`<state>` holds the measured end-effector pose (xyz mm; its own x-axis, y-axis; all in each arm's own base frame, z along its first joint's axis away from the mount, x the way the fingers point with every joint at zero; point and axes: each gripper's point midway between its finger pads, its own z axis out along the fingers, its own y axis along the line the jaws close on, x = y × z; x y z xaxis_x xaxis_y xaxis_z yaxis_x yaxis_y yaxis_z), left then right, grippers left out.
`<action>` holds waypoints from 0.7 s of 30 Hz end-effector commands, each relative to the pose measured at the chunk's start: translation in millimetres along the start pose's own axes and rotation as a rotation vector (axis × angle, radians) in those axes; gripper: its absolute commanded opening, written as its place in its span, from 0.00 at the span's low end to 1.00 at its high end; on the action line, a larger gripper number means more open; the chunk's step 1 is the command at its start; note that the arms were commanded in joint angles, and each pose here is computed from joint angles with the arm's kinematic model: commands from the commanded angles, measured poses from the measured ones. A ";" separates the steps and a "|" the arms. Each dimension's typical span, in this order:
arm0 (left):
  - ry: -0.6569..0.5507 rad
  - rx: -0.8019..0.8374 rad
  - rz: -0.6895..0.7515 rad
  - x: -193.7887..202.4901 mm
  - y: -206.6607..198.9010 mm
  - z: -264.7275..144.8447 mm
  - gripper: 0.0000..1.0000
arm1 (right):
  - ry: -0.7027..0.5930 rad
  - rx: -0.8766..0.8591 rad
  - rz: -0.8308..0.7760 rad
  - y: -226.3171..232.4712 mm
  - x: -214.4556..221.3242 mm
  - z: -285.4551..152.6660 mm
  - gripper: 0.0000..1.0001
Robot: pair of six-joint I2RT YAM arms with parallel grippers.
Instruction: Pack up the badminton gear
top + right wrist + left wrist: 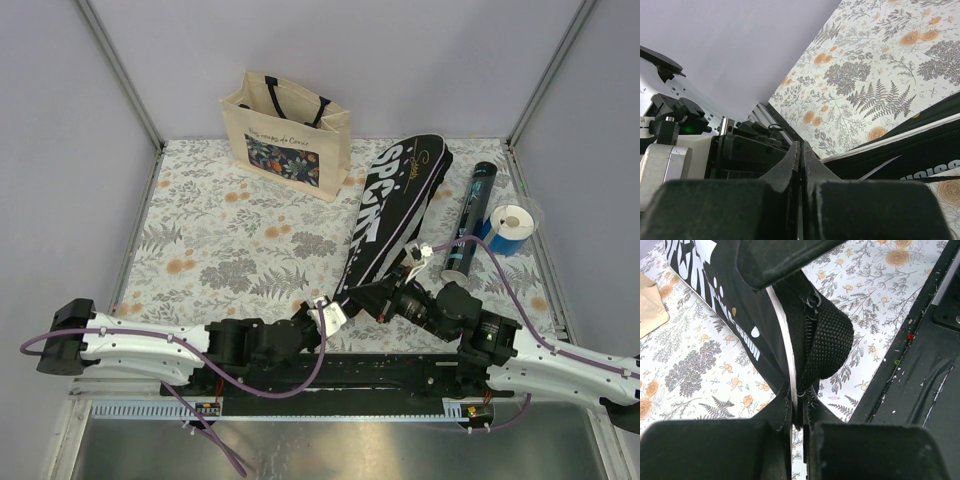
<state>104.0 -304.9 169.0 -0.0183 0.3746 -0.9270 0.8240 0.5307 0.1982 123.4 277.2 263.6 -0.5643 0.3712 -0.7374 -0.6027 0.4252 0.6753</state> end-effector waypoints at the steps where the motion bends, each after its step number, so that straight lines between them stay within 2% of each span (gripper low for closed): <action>1: -0.003 -0.029 0.026 -6.7 6.0 0.6 0.00 | -0.121 -0.230 0.119 63.4 -45.7 -5.2 0.00; 8: -0.058 -0.032 0.025 -30.7 8.0 0.8 0.00 | 0.000 -0.324 0.189 79.6 -14.8 3.7 0.00; 15: -0.080 -0.021 -0.025 -36.8 6.3 3.3 0.00 | 0.016 -0.363 0.194 98.0 -2.4 15.4 0.00; 18: -0.083 -0.030 -0.037 -33.4 9.0 2.6 0.00 | 0.010 -0.335 0.200 91.4 2.8 17.2 0.00; 19: -0.076 -0.042 -0.042 -30.4 11.0 3.3 0.00 | -0.017 -0.305 0.193 85.3 -2.9 16.3 0.02; 21: -0.050 -0.059 -0.037 -23.6 15.0 5.4 0.00 | -0.091 -0.204 0.137 66.3 -19.0 12.5 0.25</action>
<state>111.2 -297.4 168.6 0.0149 0.4368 -0.8995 0.8070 0.5259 0.2687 111.5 320.8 251.5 -0.6482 0.3453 -0.6787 -0.5835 0.3476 0.7340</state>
